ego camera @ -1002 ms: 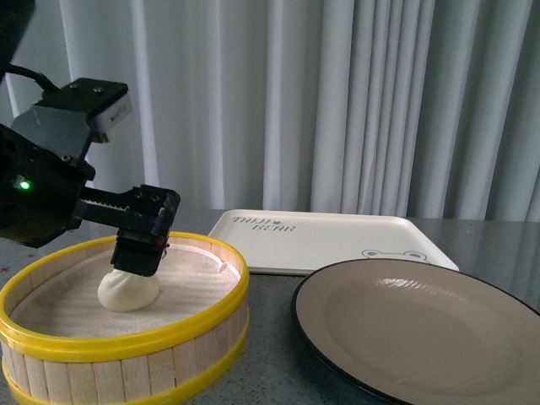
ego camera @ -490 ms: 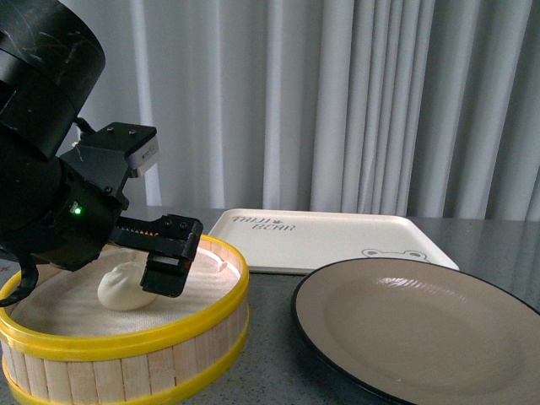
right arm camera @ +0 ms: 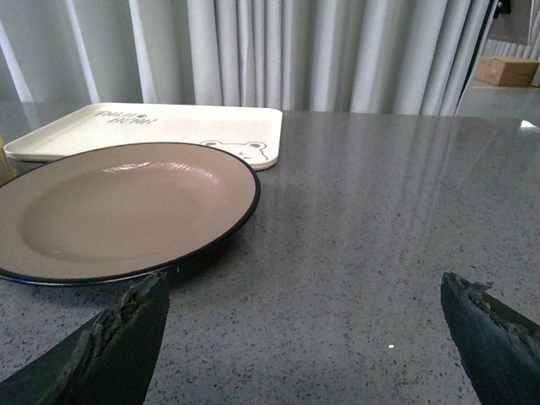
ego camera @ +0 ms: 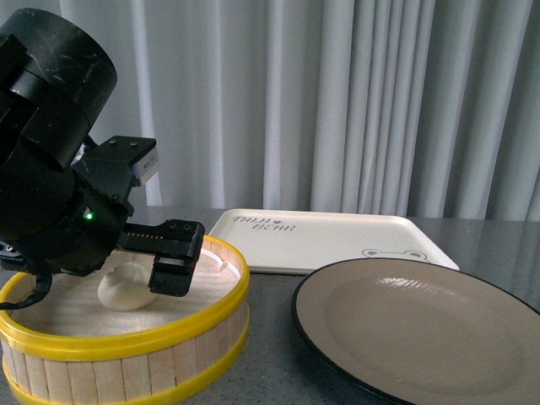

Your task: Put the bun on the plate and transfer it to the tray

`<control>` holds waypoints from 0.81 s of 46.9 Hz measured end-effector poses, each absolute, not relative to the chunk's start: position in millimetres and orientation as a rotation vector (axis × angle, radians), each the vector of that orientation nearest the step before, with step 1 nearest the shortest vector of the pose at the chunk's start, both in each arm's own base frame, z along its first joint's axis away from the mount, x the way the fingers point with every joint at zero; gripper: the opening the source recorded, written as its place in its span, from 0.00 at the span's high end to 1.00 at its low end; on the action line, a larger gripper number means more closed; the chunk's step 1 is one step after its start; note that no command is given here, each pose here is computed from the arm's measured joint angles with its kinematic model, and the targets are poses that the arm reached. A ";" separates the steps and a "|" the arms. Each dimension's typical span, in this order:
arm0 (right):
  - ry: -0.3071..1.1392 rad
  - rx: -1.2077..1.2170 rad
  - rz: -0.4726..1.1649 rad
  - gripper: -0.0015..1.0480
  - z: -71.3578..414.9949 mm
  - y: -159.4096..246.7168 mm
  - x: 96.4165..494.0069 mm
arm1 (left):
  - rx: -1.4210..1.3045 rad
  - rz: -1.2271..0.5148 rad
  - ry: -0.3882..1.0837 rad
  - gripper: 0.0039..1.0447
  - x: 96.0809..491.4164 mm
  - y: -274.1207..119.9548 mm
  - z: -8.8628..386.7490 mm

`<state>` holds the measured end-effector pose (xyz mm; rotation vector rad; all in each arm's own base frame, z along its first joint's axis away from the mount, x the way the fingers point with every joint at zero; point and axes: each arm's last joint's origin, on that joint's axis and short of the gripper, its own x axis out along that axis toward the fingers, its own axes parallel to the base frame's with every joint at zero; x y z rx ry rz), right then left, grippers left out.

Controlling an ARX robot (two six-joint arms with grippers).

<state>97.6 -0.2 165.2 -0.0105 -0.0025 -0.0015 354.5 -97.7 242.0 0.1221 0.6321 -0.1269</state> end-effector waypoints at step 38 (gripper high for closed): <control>-0.002 -0.010 -0.002 0.08 165.2 -0.2 97.6 | 0.062 -0.184 0.535 0.96 354.1 -108.2 263.5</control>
